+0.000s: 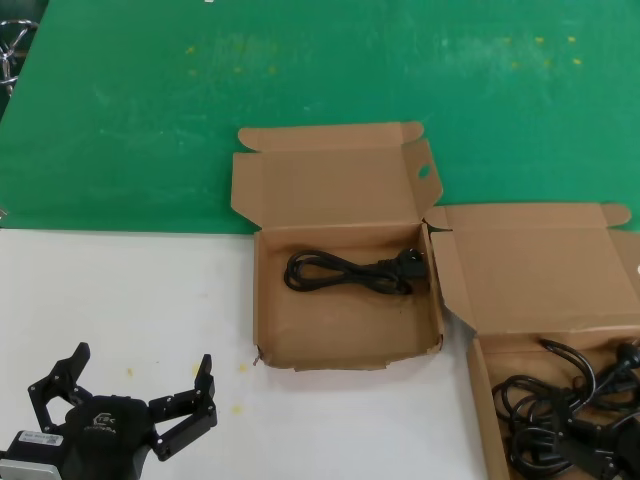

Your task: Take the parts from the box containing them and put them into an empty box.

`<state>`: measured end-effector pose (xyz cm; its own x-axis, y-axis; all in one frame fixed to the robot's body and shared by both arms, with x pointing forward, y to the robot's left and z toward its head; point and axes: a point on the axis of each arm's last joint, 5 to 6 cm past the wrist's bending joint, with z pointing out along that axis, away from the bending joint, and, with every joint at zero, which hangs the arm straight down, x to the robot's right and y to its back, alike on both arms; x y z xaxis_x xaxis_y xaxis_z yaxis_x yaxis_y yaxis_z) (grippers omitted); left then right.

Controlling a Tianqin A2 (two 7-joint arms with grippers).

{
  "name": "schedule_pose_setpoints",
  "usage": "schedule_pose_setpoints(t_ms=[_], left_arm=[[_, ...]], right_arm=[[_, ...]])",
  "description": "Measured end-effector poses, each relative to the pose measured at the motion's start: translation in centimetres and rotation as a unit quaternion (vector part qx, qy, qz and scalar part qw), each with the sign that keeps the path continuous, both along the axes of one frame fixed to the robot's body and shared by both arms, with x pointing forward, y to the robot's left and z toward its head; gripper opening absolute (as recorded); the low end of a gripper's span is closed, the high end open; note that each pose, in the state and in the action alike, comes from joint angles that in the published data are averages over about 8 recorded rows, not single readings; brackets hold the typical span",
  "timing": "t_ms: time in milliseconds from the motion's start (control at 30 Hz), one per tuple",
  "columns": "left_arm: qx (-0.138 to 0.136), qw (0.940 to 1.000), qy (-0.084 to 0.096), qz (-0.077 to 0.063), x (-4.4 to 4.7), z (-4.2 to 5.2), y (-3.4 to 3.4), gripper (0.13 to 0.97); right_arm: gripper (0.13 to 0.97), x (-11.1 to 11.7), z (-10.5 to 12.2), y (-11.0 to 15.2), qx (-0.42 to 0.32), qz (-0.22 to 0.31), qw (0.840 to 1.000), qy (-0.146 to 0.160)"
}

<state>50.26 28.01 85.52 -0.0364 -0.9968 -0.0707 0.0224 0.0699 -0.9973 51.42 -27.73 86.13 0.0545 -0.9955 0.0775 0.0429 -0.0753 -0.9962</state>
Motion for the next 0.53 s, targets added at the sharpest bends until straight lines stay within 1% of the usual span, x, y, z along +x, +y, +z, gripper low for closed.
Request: schedule_pose_setpoints(t_ms=[533], left_arm=[[0.000,1.0000,0.000,0.000,0.00,0.00,0.00,0.966]], right_arm=[[0.966,0.00,0.00,0.00,0.000,0.000,1.000,0.000]])
